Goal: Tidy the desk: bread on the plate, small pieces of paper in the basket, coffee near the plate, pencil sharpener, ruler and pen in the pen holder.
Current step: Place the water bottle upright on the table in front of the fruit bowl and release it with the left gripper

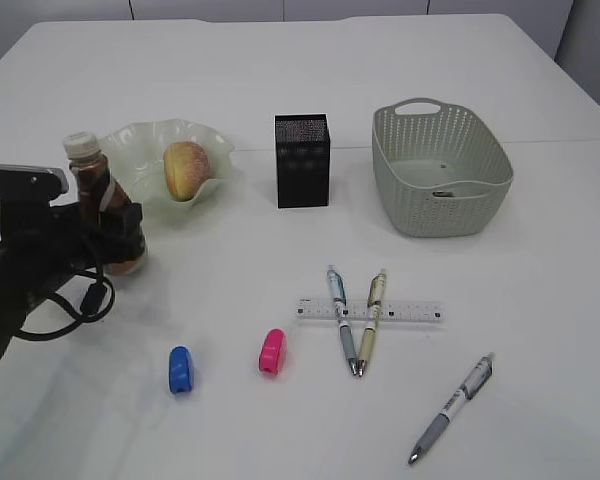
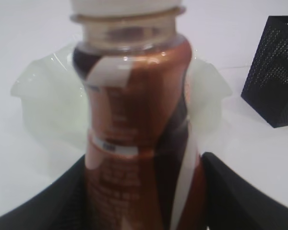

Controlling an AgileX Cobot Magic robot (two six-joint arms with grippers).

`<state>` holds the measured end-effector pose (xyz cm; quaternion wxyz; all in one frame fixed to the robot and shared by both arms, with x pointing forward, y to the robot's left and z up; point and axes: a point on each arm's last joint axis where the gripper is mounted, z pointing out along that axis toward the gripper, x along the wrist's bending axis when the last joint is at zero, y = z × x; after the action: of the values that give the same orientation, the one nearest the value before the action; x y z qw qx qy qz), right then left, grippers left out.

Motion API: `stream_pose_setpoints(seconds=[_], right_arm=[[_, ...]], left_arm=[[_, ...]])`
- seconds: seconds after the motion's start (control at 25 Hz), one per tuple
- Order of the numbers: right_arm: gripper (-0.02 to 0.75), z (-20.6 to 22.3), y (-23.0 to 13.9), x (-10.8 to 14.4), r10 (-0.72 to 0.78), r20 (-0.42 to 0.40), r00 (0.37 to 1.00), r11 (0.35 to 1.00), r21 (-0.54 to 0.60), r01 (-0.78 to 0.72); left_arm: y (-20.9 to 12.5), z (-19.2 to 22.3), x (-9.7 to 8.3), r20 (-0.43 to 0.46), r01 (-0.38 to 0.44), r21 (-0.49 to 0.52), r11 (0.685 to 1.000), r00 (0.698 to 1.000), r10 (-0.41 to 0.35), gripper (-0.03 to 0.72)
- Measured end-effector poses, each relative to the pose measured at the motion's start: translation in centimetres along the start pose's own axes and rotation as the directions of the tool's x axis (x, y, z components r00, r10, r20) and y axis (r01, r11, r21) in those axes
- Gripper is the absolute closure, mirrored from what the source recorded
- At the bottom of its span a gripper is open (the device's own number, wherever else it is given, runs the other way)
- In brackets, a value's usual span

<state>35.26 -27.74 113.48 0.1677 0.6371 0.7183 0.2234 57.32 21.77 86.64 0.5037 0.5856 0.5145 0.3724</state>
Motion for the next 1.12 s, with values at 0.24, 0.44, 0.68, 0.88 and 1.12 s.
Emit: stream_pose_setpoints(seconds=[0.24,0.44,0.68,0.88,1.12], right_arm=[[0.271,0.0,0.0,0.0,0.002,0.000,1.000,1.000,0.000,-0.002],[0.271,0.0,0.0,0.0,0.002,0.000,1.000,1.000,0.000,-0.002],[0.271,0.0,0.0,0.0,0.002,0.000,1.000,1.000,0.000,-0.002],[0.271,0.0,0.0,0.0,0.003,0.000,1.000,1.000,0.000,-0.003],[0.271,0.0,0.0,0.0,0.003,0.000,1.000,1.000,0.000,-0.003]], left_arm=[[0.5,-0.1,-0.1,0.002,0.001,-0.002,1.000,1.000,-0.001,0.222],[0.3,-0.1,-0.1,0.002,0.000,0.020,1.000,1.000,0.000,0.221],[-0.1,-0.1,0.0,0.001,-0.001,0.031,1.000,1.000,0.001,0.221],[-0.6,0.0,0.0,0.000,-0.001,0.045,0.999,1.000,0.001,0.194],[-1.0,0.0,0.0,0.001,-0.004,0.089,0.996,1.000,0.003,0.174]])
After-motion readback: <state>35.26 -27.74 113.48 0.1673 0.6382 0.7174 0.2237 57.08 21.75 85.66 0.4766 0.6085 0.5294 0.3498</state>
